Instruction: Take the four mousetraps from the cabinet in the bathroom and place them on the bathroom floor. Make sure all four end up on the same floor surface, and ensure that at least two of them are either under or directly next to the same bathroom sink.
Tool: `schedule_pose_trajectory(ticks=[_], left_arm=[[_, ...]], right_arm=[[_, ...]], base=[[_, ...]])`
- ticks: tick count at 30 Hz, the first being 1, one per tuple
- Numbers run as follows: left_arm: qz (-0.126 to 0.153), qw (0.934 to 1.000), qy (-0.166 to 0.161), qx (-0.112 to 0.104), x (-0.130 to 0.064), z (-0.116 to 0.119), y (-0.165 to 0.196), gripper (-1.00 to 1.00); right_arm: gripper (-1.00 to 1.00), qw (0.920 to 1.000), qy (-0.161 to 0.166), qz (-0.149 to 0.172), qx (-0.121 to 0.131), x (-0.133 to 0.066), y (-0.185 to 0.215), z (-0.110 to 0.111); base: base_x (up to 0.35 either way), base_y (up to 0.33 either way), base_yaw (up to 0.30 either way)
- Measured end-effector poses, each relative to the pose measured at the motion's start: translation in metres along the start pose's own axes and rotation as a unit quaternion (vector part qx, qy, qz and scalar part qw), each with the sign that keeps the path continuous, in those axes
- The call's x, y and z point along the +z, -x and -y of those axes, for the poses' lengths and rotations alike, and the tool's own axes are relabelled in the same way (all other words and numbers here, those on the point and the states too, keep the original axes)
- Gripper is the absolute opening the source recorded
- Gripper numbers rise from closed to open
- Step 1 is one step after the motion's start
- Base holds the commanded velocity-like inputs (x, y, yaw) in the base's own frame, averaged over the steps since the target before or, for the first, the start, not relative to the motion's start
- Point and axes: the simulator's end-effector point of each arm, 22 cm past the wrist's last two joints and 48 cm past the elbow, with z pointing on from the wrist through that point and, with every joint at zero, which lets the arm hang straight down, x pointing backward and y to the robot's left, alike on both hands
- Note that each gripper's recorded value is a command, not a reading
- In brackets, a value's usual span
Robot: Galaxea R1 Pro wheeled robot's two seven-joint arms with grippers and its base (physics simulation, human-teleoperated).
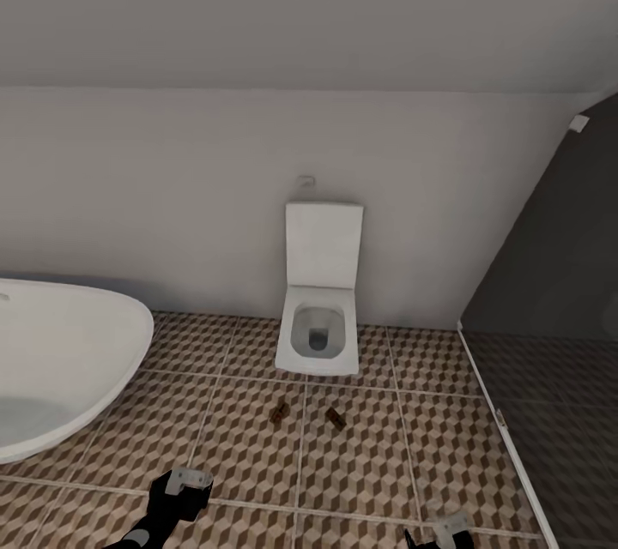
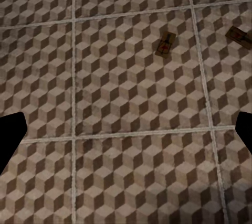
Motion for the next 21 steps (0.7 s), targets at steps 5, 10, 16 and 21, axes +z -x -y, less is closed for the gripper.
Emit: schedule_pose_trajectory(ticks=[5, 10, 16, 21], left_arm=[[-0.001, 1.0000, 0.001, 0.000, -0.001, 0.000, -0.001, 1.00], [-0.001, 1.0000, 0.002, 0.000, -0.001, -0.001, -0.001, 1.00], [-0.017, 0.9998, 0.007, 0.002, -0.006, -0.009, -0.018, 1.00], [-0.038, 0.9992, 0.009, 0.004, -0.016, -0.013, -0.045, 1.00]], right_arm=[[1.00, 0.9989, -0.020, -0.036, 0.020, -0.013, -0.034, 0.003], [1.00, 0.9927, -0.042, -0.094, 0.062, -0.018, -0.063, 0.009], [1.00, 0.9864, -0.059, -0.118, 0.098, -0.021, -0.075, 0.014], [1.00, 0.9857, -0.059, -0.120, 0.103, -0.022, -0.076, 0.014]], base=[[0.000, 0.000, 0.000], [0.000, 0.000, 0.000], [0.000, 0.000, 0.000], [0.000, 0.000, 0.000]])
